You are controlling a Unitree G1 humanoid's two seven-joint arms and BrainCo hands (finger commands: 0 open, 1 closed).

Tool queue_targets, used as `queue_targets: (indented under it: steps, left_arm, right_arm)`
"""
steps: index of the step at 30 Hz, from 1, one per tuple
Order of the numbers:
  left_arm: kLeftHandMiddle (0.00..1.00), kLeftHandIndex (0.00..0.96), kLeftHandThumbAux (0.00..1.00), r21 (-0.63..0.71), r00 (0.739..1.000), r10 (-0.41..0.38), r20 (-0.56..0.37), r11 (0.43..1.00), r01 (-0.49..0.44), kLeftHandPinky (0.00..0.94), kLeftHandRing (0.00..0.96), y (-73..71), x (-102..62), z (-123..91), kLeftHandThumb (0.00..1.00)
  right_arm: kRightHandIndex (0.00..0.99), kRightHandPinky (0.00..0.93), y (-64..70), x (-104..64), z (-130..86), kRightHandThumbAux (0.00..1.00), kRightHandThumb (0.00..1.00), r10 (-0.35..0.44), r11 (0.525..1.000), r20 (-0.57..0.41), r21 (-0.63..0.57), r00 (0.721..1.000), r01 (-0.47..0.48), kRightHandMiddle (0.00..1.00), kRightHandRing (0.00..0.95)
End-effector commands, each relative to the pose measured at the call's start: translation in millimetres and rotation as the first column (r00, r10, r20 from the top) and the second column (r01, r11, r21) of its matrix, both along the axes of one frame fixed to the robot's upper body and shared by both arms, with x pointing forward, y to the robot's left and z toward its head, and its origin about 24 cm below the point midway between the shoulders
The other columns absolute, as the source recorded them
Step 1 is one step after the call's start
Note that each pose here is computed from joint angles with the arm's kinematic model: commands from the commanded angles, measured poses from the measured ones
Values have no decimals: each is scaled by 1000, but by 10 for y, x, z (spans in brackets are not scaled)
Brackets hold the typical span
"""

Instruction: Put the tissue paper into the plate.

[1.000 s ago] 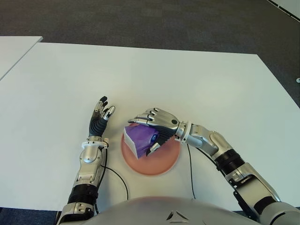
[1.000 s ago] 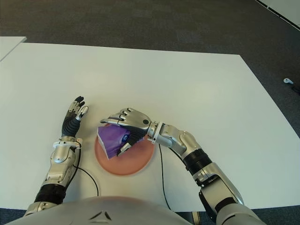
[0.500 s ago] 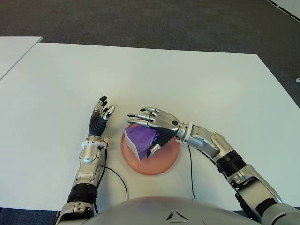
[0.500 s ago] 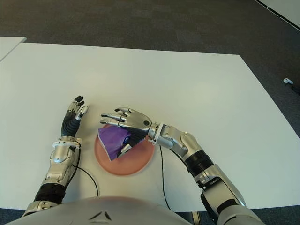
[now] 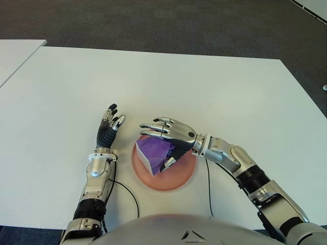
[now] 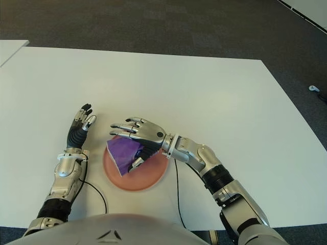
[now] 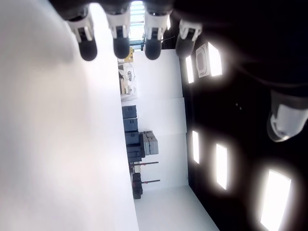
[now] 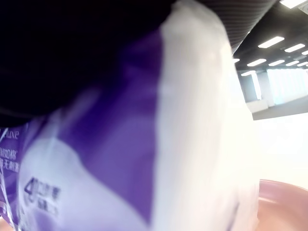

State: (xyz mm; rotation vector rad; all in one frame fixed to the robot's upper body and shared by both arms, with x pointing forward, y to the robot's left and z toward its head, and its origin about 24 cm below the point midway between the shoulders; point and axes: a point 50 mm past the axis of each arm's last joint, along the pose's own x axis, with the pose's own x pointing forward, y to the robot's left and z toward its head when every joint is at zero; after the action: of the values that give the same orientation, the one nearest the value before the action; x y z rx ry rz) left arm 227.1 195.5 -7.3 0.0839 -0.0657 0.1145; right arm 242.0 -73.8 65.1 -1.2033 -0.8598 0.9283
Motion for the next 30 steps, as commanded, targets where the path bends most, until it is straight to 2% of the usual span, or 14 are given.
queue_targets:
  steps: [1, 7, 10, 16, 21, 25, 30]
  left_arm:
    - [0, 0, 422, -10, 999, 1, -54, 1000, -1, 0, 0, 24, -51, -99, 334]
    - [0, 0, 417, -9, 998, 1, -57, 1000, -2, 0, 0, 38, -46, -102, 335]
    - [0, 0, 412, -8, 998, -1, -59, 1000, 0, 0, 0, 44, -45, -103, 335]
    - [0, 0, 403, -2, 998, 0, -60, 1000, -1, 0, 0, 48, -42, -100, 340]
    - [0, 0, 394, -4, 998, 6, -62, 1000, -6, 0, 0, 53, -36, -99, 353]
    - [0, 0, 387, -4, 997, 13, -70, 1000, -14, 0, 0, 52, -28, -97, 361]
    - [0, 0, 387, -9, 998, 18, -65, 1000, -18, 0, 0, 32, -20, -75, 363]
  right_arm:
    - [0, 0, -56, -20, -73, 263, 60, -4, 998, -11, -63, 1000, 3, 0, 0]
    - [0, 0, -76, 2, -5, 244, 69, 5, 999, -2, -45, 1000, -6, 0, 0]
    - [0, 0, -101, 18, 134, 235, 83, 11, 1000, 17, -9, 1000, -11, 0, 0]
    - [0, 0, -121, 32, 277, 233, 99, 4, 998, 32, 70, 999, -7, 0, 0]
    - [0, 0, -180, 60, 508, 237, 106, -8, 987, 35, 162, 999, 2, 0, 0]
    - [0, 0, -198, 100, 604, 239, 99, -35, 968, -12, 248, 999, 37, 0, 0]
    - [0, 0, -297, 352, 856, 230, 94, -75, 921, -159, 367, 984, 130, 0, 0]
